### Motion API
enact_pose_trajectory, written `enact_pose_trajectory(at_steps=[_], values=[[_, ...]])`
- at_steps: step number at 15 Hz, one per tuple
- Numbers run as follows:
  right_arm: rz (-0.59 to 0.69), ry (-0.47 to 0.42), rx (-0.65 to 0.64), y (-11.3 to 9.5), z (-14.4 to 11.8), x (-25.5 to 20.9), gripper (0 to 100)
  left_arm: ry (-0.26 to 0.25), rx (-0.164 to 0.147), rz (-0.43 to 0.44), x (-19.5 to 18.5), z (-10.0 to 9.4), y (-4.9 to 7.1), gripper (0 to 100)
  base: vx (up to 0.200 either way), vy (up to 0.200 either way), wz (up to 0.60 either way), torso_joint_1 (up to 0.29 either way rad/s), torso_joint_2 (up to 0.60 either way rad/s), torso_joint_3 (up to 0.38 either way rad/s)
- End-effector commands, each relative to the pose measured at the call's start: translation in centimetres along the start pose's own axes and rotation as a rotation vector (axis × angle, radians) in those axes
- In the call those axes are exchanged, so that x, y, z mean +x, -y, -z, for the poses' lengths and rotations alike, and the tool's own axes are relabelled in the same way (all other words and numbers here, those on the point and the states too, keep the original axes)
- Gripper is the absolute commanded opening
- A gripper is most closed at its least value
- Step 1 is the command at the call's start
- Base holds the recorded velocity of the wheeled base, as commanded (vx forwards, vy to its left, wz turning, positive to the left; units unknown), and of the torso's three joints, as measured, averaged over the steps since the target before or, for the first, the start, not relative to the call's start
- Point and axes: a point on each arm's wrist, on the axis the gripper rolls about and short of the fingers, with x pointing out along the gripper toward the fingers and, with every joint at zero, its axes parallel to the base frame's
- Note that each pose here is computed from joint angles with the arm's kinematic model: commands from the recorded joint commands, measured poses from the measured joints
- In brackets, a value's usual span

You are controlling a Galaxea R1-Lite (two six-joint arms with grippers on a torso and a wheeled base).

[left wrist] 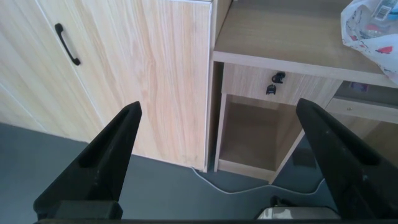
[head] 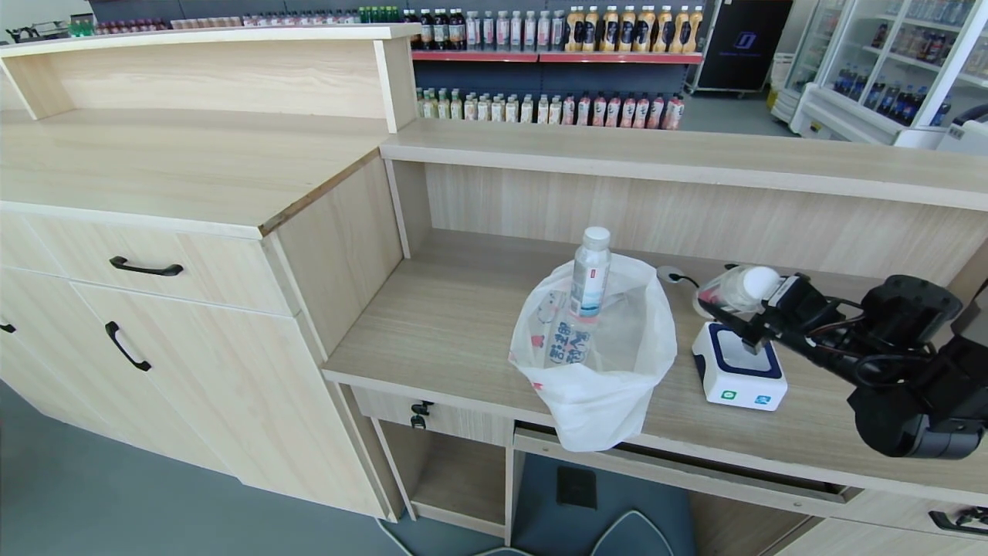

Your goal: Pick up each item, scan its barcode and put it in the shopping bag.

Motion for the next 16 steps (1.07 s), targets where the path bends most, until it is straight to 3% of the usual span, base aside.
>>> enact_pose_trajectory(at_steps=[1, 16], values=[[0.005, -0.004, -0.002, 0.2, 0.0, -0.2, 0, 0.000, 0.000, 0.000, 0.0, 0.0, 0.0, 100, 0.000, 0.000, 0.00, 0.000, 0.00, 0.000], [-0.008, -0.047, -0.009, -0.2, 0.5, -1.7, 0, 0.000, 0.000, 0.000, 0.0, 0.0, 0.0, 100, 0.000, 0.000, 0.00, 0.000, 0.00, 0.000]])
